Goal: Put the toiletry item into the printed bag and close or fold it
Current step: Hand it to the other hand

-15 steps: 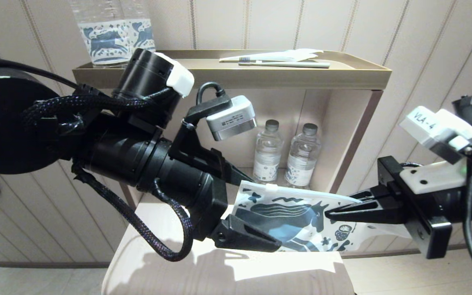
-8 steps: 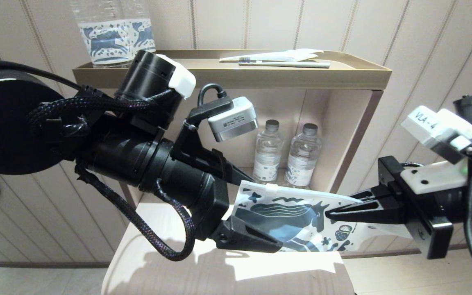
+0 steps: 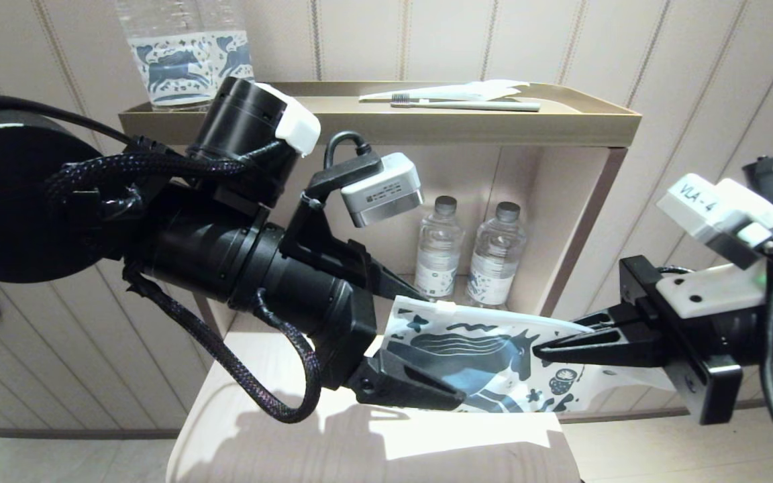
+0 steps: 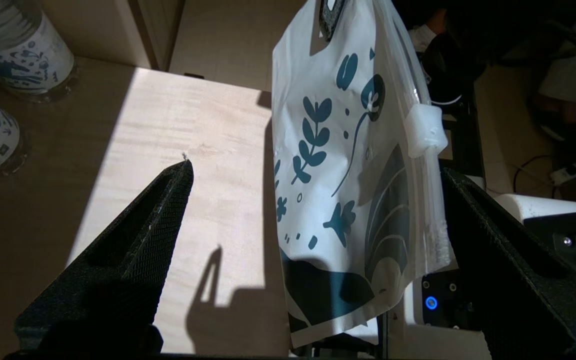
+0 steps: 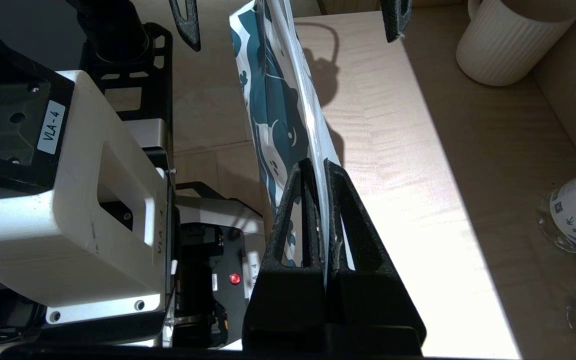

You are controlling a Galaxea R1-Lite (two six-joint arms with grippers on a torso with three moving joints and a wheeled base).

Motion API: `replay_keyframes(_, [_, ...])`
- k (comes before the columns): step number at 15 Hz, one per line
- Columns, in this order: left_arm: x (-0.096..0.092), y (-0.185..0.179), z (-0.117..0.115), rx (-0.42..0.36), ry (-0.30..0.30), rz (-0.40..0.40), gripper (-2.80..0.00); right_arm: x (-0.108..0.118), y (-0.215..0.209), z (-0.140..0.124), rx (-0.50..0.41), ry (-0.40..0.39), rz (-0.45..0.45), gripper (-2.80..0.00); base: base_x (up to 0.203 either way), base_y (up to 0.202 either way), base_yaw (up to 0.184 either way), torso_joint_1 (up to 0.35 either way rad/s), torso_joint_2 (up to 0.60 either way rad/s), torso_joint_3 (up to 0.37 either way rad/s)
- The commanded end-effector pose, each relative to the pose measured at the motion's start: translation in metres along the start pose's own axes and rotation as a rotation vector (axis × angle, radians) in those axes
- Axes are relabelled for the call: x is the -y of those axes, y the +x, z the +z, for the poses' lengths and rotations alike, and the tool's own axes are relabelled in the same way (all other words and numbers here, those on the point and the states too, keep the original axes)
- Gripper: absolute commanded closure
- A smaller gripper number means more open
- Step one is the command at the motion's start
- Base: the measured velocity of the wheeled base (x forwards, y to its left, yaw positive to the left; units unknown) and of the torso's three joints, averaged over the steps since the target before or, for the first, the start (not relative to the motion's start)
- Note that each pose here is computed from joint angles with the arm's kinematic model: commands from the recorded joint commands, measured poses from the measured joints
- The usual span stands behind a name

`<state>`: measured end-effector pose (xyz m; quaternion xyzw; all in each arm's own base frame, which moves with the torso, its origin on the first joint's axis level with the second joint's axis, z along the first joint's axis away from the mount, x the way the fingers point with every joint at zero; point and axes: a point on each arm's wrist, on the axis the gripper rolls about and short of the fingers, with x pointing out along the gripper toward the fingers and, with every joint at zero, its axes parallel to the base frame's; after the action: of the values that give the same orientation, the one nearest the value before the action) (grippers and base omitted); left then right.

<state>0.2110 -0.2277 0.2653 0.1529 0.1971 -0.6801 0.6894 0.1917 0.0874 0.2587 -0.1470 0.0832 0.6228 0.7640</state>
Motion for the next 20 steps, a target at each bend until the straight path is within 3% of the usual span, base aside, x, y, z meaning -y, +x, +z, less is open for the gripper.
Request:
replay_keyframes(1, [-0.001, -0.001, 0.003, 0.009, 0.006, 0.0, -2.8, 0.0, 0.0, 0.0, 0.003, -0.004, 0.006, 0.0, 0.0, 0.0, 0.0, 0.0, 0.0, 0.0])
replay_keyframes(4, [-0.001, 0.0, 0.002, 0.025, -0.017, 0.004, -2.8, 0.0, 0.0, 0.0, 0.003, -0.003, 0.005, 0.0, 0.0, 0.0, 0.0, 0.0, 0.0, 0.0])
replay_keyframes(9, [0.003, 0.004, -0.016, 0.079, -0.126, 0.015, -2.8, 0.0, -0.001, 0.001, 0.006, -0.006, 0.001, 0.0, 0.0, 0.0, 0.0, 0.0, 0.0, 0.0])
replay_keyframes(13, [0.009, -0.002, -0.02, 0.263, -0.131, 0.056, -2.8, 0.0, -0.001, 0.002, 0.011, -0.014, -0.004, 0.0, 0.0, 0.0, 0.0, 0.0, 0.0, 0.0])
replay_keyframes(20, [0.009, -0.002, -0.019, 0.272, -0.138, 0.057, -2.8, 0.003, -0.001, 0.0, 0.006, -0.005, -0.01, 0.0, 0.0, 0.0, 0.0, 0.0, 0.0, 0.0])
